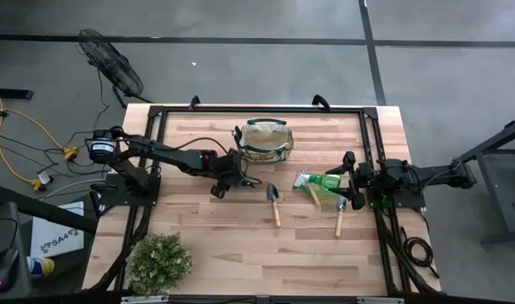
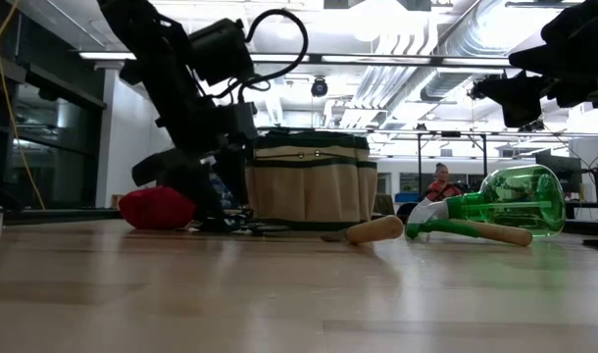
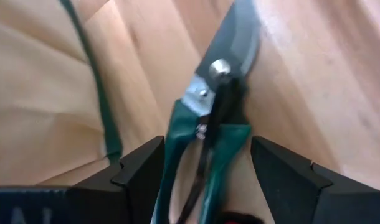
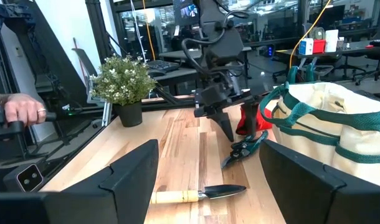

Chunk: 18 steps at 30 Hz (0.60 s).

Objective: Pick & Place Garden tools in Gardening bag
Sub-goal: Put the green shear scissors into the gardening bag

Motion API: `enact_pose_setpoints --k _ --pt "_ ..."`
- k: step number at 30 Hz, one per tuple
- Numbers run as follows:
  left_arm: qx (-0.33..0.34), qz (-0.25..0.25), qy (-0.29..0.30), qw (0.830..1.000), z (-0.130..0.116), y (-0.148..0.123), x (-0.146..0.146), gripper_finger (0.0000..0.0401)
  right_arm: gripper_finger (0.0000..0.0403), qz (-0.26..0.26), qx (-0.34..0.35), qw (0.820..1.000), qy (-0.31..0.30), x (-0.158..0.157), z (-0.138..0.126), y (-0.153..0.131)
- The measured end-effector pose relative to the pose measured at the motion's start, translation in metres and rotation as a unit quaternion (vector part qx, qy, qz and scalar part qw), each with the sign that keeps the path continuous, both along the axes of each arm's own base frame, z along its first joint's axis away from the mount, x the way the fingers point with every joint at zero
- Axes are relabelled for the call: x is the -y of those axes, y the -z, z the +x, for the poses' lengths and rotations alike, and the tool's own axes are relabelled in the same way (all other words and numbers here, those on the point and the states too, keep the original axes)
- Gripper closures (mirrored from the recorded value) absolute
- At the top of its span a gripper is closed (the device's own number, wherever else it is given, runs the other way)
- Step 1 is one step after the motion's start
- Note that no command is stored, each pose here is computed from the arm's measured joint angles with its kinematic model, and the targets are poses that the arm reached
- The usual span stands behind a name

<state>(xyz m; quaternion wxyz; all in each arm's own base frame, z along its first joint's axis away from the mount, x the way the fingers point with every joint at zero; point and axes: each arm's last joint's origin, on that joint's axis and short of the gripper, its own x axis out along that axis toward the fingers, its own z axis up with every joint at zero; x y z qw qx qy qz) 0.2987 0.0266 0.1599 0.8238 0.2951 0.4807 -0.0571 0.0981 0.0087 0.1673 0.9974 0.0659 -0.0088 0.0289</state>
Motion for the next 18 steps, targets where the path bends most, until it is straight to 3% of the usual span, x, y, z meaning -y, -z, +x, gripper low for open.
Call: enact_pose_setpoints --k 11,18 --pt "-0.013 -0.003 0.002 1.000 0.001 0.007 0.000 0.0237 0.0131 0.000 0.000 1.000 0.000 0.000 0.000 0.000" --pt "-0.004 0.007 -0.003 1.000 0.008 0.017 -0.003 0.0251 0.0131 0.000 0.000 1.000 0.000 0.000 0.000 0.000"
